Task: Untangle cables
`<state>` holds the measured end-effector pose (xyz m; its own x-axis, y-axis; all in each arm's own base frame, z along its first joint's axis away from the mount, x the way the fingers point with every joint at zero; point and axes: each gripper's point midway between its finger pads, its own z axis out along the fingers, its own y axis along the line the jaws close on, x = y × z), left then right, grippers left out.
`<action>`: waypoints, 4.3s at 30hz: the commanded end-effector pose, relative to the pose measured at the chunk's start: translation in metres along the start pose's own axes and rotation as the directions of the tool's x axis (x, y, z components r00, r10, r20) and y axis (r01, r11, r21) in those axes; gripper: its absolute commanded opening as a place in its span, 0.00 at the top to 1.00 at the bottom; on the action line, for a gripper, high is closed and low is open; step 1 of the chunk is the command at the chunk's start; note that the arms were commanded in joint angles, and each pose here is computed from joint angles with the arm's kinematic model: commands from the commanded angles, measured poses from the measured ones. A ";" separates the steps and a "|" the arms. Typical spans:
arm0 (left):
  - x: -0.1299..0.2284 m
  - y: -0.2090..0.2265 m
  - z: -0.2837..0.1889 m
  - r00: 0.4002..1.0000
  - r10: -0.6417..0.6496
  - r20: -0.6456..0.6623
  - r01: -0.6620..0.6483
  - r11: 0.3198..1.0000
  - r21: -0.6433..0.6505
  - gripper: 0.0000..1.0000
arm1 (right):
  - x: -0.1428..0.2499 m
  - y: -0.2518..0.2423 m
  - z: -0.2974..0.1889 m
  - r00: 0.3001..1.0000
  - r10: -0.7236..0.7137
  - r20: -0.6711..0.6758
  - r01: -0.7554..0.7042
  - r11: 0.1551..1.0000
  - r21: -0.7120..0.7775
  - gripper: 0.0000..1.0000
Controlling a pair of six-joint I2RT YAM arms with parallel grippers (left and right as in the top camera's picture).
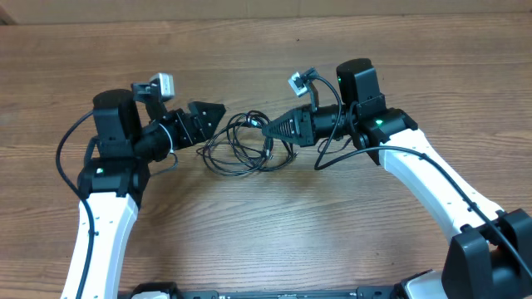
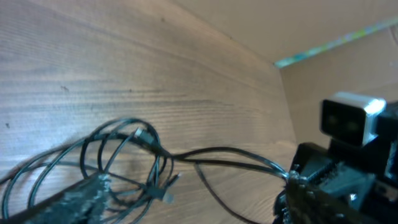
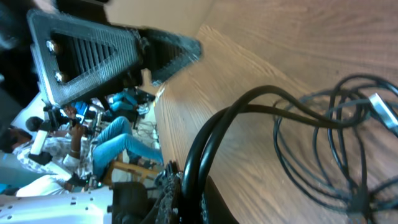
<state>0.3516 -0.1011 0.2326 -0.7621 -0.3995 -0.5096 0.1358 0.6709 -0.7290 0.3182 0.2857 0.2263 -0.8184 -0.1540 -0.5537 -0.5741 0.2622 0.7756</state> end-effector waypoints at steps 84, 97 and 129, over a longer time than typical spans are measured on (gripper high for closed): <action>0.031 -0.035 0.057 1.000 -0.016 0.010 0.017 0.995 -0.100 0.00 | -0.079 0.119 -0.089 0.942 -0.097 0.321 -0.030 0.929 0.370 0.96; 0.084 0.011 0.110 0.906 -0.411 -0.099 0.373 0.888 -0.267 0.02 | -0.083 0.140 -0.096 0.928 -0.144 0.345 0.021 0.941 0.339 0.96; 0.025 0.022 0.055 0.991 -0.054 -0.120 0.044 0.996 -0.084 0.96 | -0.007 -0.007 -0.188 0.896 0.031 0.442 -0.433 0.281 0.857 0.96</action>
<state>0.3758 -0.1203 0.1323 -0.8305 -0.4839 -0.2759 -0.1881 0.7098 -0.6788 0.3079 0.1340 0.2795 -0.8132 0.2213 -0.5382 0.0692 0.9551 0.2881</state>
